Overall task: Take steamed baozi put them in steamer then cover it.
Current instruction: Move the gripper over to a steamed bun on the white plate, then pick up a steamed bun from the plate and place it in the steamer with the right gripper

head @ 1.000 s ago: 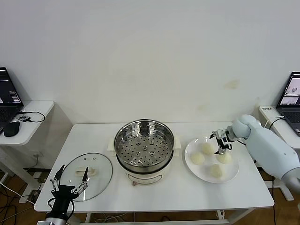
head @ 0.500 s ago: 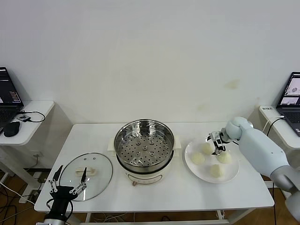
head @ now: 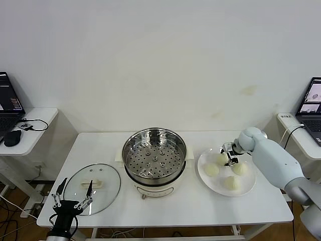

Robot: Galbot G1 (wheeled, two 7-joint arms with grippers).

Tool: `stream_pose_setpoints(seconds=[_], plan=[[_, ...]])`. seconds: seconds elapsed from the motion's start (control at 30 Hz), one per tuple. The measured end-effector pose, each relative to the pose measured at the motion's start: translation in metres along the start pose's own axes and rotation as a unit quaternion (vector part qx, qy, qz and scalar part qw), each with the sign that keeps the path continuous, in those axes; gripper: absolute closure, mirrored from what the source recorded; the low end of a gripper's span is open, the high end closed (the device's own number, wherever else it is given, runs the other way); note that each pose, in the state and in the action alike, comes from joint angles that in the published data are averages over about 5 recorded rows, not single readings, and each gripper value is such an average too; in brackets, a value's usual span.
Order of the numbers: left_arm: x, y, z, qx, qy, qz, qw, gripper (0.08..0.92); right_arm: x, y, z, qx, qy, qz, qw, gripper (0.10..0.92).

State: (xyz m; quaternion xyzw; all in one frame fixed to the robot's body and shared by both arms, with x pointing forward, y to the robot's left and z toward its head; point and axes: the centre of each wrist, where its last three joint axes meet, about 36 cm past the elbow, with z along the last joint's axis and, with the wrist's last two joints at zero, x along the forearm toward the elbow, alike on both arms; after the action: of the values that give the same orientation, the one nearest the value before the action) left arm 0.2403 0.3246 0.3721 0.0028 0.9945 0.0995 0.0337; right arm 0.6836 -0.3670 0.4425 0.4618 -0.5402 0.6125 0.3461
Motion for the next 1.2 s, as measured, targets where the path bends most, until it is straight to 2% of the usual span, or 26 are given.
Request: stream_pose_setpoints(seconds=[0.33,0.67,0.97,1.2], plan=[[-0.001,0.001,-0.001,0.0,-0.002,0.001,1.0,0.177,0.028,-0.01,0.004,-0.006,-0.009,0.011,1.0,0.454],[-0.005,0.001,0.0,0.003,-0.004,0.009,1.0,0.177,0.117,-0.05,-0.009,0.012,-0.04,0.064,0.997,0.446],[-0.011,0.002,0.0,0.005,-0.008,0.014,1.0,0.177,0.197,-0.092,-0.064,0.065,-0.097,0.114,0.987,0.445],[-0.014,0.003,0.002,0.005,-0.006,0.013,1.0,0.177,0.221,-0.114,-0.132,0.136,-0.138,0.125,0.973,0.445]])
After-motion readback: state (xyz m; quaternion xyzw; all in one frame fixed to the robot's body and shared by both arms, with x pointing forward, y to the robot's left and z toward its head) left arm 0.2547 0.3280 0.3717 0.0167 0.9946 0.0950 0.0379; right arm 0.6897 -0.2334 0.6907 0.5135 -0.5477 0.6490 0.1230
